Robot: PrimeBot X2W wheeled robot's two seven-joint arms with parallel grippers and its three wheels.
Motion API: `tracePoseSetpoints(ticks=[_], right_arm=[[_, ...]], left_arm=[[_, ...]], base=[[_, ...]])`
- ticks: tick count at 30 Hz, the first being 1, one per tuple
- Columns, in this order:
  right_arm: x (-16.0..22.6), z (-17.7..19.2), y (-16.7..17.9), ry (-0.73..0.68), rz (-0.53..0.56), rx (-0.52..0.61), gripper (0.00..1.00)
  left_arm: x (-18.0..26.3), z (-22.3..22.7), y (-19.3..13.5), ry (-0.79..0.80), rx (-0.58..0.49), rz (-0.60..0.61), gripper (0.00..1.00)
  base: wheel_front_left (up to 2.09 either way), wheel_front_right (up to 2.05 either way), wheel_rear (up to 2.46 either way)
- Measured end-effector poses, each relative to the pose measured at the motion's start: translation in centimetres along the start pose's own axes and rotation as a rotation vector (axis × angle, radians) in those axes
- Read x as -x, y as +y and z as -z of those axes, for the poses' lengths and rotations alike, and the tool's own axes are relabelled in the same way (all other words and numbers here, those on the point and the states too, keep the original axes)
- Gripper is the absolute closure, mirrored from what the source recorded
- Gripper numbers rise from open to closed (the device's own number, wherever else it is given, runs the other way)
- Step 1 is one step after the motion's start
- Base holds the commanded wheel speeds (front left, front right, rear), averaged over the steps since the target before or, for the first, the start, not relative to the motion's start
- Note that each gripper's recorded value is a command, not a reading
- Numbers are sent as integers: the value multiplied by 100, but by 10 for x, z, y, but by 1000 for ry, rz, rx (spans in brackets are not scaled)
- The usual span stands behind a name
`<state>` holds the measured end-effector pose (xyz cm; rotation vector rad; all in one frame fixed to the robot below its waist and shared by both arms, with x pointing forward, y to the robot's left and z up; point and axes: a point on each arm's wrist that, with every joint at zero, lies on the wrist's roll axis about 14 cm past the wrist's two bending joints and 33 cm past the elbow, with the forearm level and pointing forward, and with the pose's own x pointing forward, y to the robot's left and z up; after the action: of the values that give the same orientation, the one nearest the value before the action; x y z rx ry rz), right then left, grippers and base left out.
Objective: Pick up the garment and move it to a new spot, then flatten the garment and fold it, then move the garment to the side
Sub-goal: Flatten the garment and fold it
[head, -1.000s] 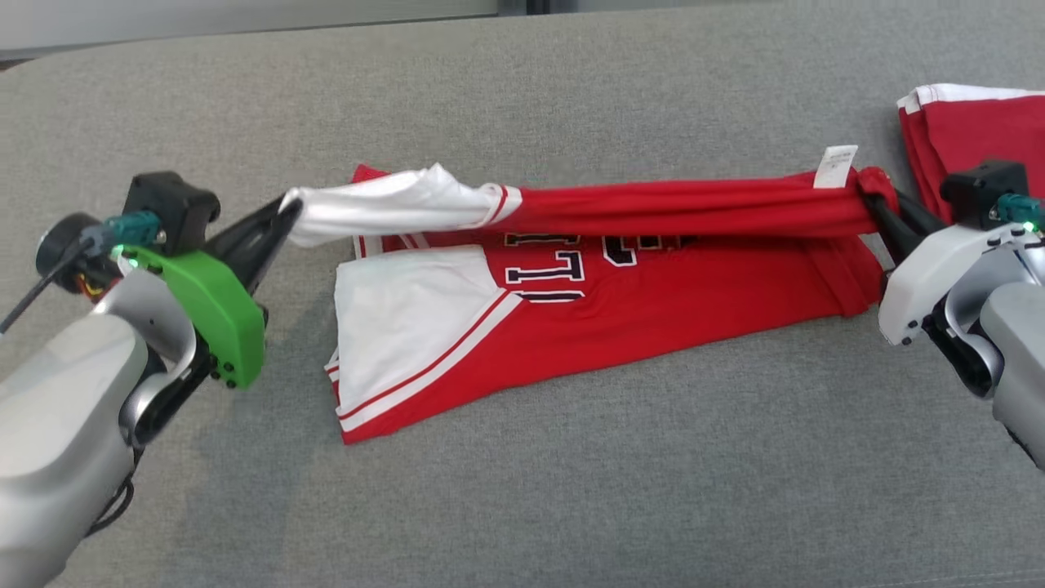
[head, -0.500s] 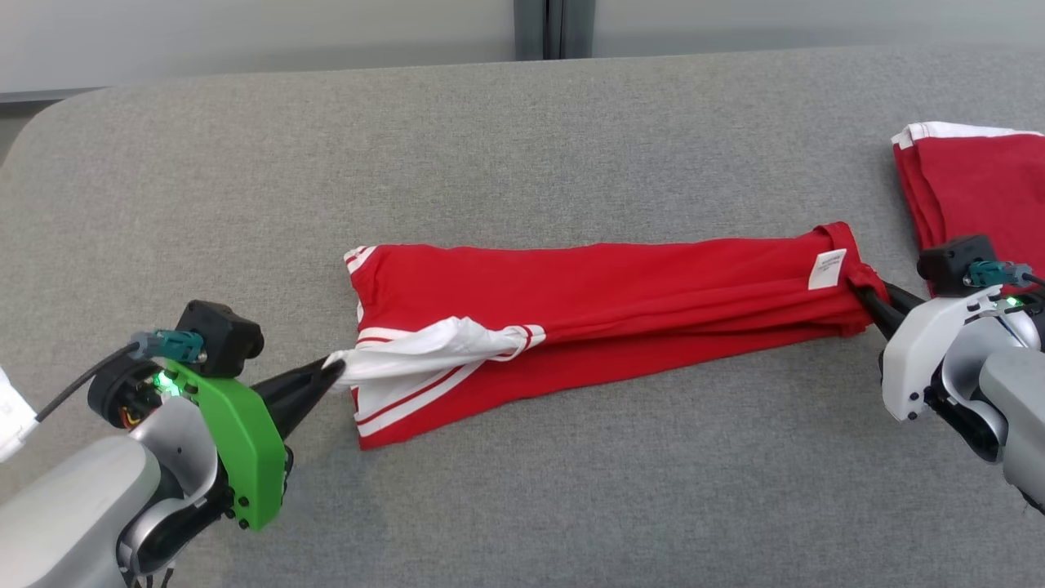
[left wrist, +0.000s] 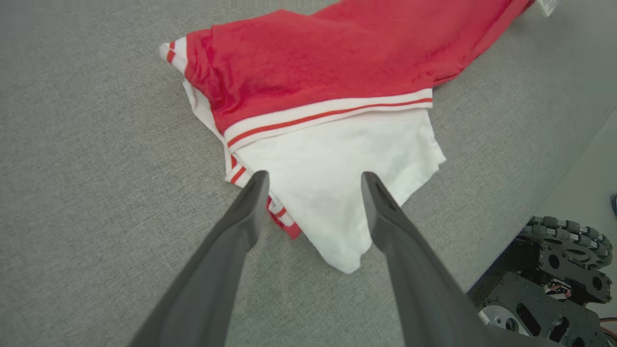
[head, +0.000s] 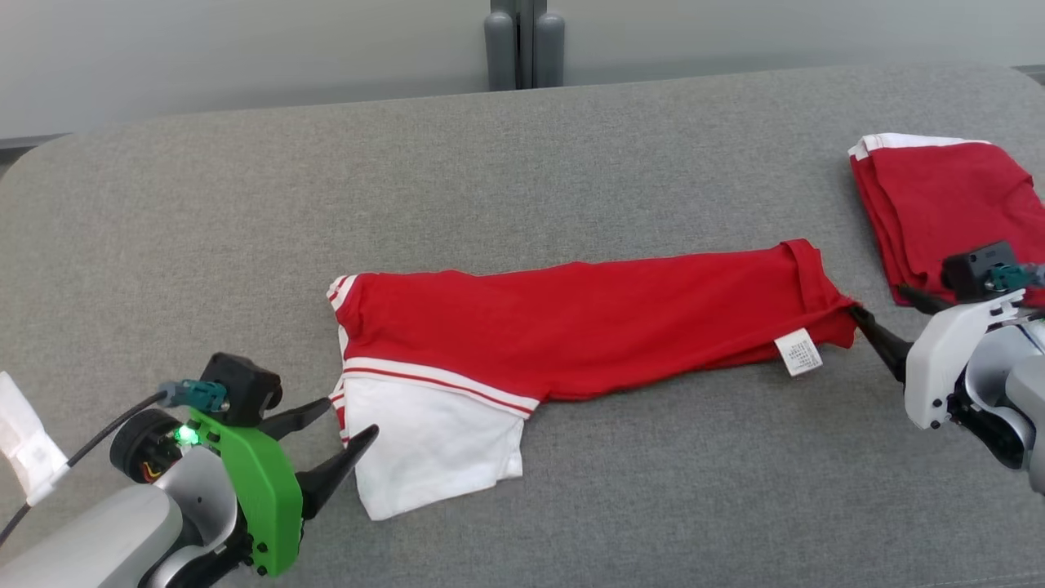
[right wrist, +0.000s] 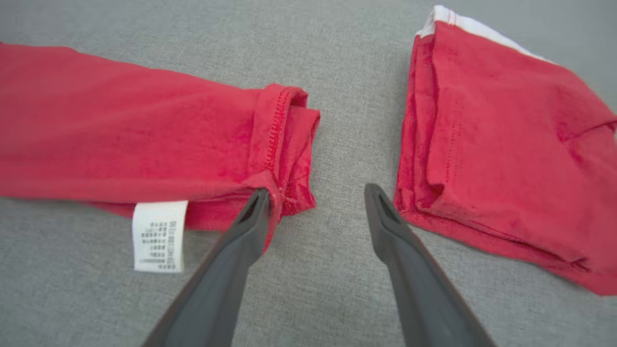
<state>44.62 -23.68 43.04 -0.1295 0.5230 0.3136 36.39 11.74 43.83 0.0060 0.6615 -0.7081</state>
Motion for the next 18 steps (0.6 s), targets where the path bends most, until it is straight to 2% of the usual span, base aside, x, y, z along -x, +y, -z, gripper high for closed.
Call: tracePoseSetpoints(ticks=[5, 7, 11, 18], right_arm=[[12, -27, -12, -126, 41, -35, 0], [16, -40, -9, -182, 39, -62, 0], [23, -58, -2, -259, 23, -84, 0], [39, -89, 0, -382, 15, -96, 0]], left_arm=[[8, -39, 14, -198, 28, -85, 0], [13, -59, 25, -311, 47, -153, 0], [19, -75, 28, -444, 92, -203, 0], [30, -91, 40, -580, 131, -294, 0]], base=[[0, 0, 0], [0, 0, 0], [0, 0, 0], [0, 0, 0]])
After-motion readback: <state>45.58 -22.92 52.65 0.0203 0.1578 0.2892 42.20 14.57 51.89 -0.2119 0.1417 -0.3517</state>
